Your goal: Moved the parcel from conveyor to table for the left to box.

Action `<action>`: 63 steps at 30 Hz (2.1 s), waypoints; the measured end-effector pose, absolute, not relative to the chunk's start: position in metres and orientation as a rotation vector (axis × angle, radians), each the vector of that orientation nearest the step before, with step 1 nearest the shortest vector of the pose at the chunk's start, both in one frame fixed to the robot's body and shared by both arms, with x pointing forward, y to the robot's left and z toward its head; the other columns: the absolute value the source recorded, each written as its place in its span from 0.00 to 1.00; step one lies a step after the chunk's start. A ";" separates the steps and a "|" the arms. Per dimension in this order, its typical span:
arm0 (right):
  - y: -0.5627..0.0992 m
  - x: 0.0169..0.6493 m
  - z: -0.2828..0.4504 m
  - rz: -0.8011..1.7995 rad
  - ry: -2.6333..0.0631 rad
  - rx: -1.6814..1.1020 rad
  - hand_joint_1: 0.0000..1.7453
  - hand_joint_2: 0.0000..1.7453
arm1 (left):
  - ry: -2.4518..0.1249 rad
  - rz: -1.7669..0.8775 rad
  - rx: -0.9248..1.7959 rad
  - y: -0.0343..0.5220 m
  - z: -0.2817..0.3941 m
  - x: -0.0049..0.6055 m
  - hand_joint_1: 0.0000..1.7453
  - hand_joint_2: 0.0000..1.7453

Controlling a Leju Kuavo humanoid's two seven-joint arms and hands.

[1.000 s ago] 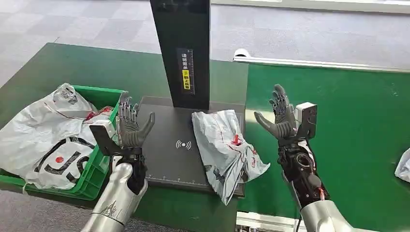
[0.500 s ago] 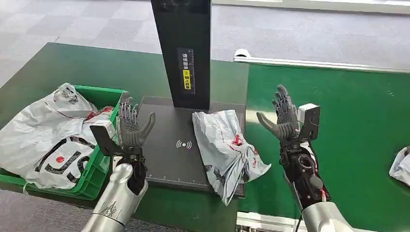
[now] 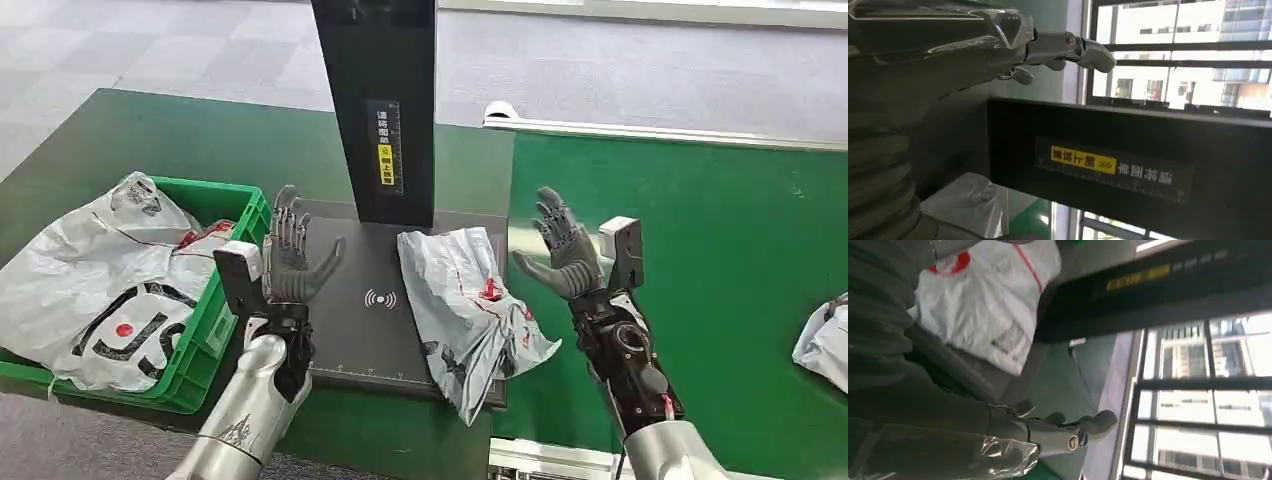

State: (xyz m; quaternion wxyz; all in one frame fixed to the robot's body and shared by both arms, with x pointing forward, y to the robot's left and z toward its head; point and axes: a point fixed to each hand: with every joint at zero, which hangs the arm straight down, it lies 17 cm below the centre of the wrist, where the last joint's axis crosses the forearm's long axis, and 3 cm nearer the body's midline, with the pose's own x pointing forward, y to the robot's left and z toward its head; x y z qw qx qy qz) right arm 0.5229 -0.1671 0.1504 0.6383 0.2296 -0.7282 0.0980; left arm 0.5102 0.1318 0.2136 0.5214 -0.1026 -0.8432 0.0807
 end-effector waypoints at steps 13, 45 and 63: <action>-0.195 0.546 0.151 0.244 -1.741 0.259 0.00 1.00 | -2.044 -0.522 -0.568 -0.016 0.221 0.440 0.00 1.00; -0.204 0.545 0.132 0.231 -1.696 0.163 0.00 1.00 | -1.536 -1.386 -0.068 -0.070 0.065 0.431 0.00 1.00; -0.196 0.527 0.122 0.212 -1.687 0.163 0.00 1.00 | -1.765 -0.837 0.541 0.059 0.114 0.511 0.00 1.00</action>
